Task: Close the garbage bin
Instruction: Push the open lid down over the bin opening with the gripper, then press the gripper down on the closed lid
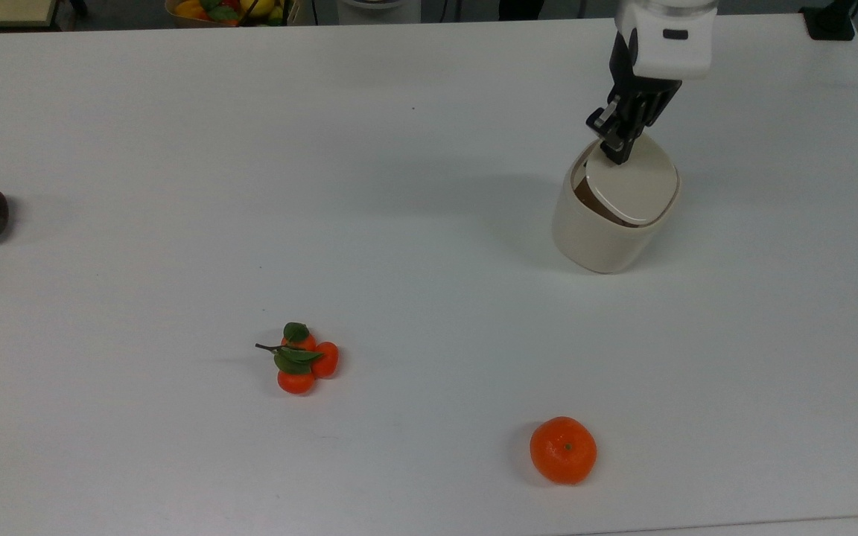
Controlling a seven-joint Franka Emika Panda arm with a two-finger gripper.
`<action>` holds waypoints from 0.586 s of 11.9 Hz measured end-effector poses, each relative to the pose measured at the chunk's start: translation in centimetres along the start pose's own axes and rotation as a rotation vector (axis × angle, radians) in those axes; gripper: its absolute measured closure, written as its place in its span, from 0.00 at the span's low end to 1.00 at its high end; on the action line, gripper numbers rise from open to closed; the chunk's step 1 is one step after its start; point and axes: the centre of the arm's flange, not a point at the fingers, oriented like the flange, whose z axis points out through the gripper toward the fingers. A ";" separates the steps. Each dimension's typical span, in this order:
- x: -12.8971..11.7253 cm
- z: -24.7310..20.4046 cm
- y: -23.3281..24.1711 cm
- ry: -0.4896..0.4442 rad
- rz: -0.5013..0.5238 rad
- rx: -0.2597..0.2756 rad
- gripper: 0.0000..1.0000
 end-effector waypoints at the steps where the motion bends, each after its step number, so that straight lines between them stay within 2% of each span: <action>1: -0.1 0.6 -0.1 -0.010 -0.001 0.002 0.99; 7: -0.1 2.6 -0.2 -0.040 -0.005 0.006 0.99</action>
